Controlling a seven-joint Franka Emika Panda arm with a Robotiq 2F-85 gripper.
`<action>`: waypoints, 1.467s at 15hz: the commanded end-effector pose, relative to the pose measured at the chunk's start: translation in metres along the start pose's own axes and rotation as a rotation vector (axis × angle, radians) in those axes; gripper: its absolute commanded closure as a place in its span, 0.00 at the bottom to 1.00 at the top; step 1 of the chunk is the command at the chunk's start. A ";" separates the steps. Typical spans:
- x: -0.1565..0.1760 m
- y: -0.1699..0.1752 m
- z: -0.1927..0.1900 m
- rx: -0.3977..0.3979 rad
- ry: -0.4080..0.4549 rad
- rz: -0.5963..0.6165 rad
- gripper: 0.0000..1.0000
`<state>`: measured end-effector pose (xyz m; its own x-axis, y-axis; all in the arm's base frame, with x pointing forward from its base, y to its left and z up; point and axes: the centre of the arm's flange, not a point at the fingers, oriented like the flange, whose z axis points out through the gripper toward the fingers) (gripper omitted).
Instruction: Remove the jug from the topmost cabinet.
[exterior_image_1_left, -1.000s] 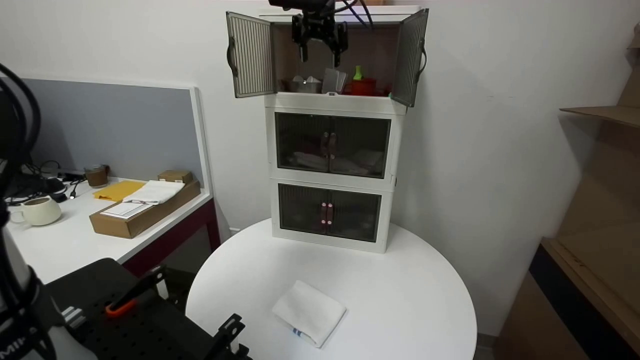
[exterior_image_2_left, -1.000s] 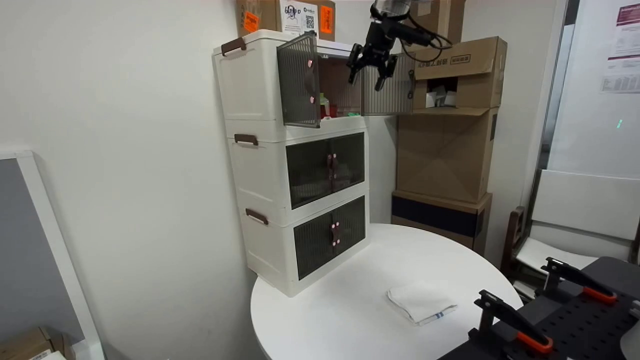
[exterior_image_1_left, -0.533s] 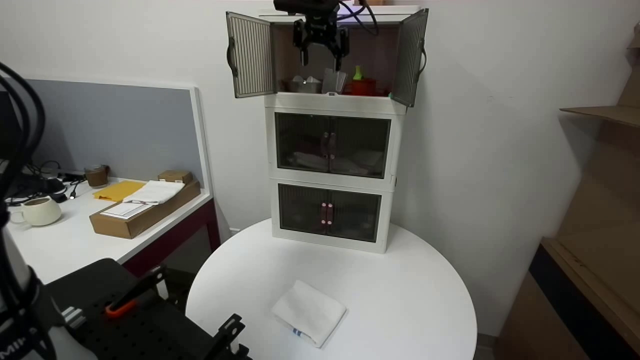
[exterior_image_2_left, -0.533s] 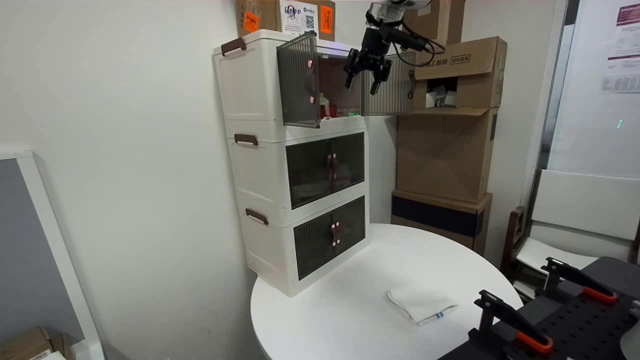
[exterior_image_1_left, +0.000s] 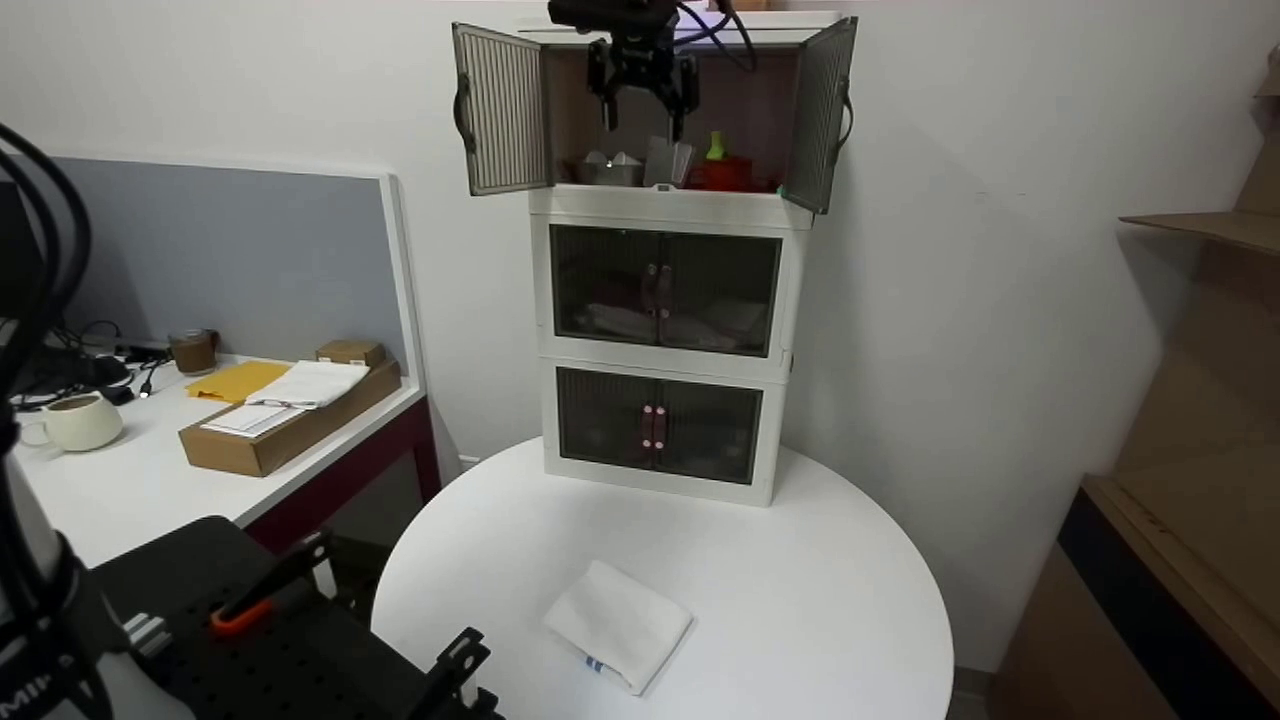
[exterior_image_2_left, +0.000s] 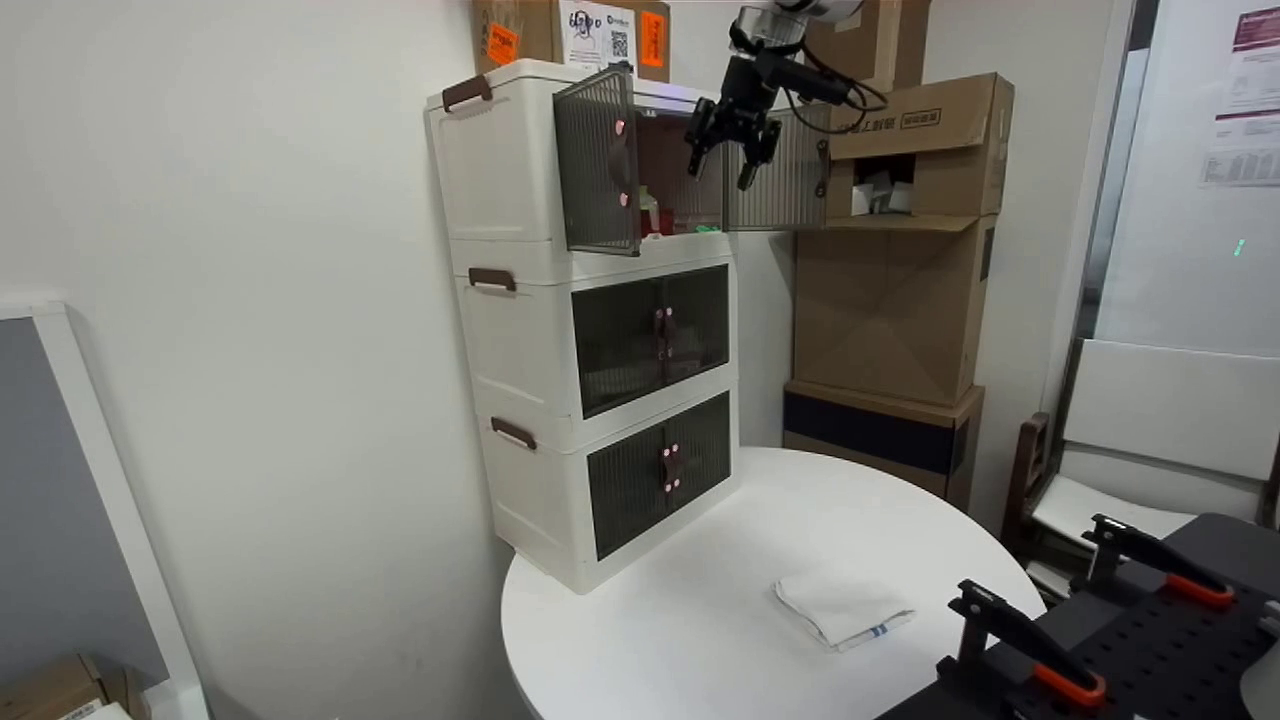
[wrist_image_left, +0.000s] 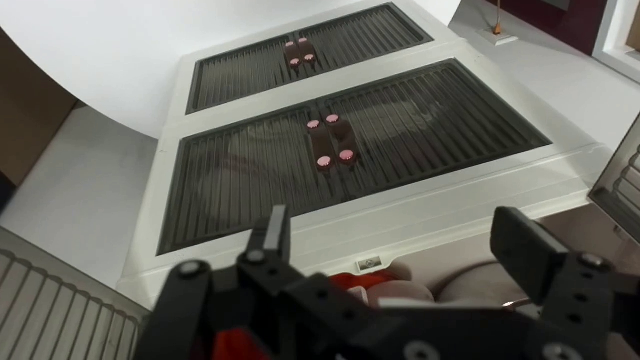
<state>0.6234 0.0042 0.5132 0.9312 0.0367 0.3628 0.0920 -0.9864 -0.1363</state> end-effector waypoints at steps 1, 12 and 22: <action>0.006 -0.010 0.014 0.034 0.090 -0.020 0.00; 0.059 0.007 0.080 0.106 0.355 -0.076 0.00; 0.084 0.017 0.113 0.240 0.457 -0.154 0.31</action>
<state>0.7273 0.0079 0.4408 0.6896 0.0424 0.7229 0.2897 -0.9310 -0.2218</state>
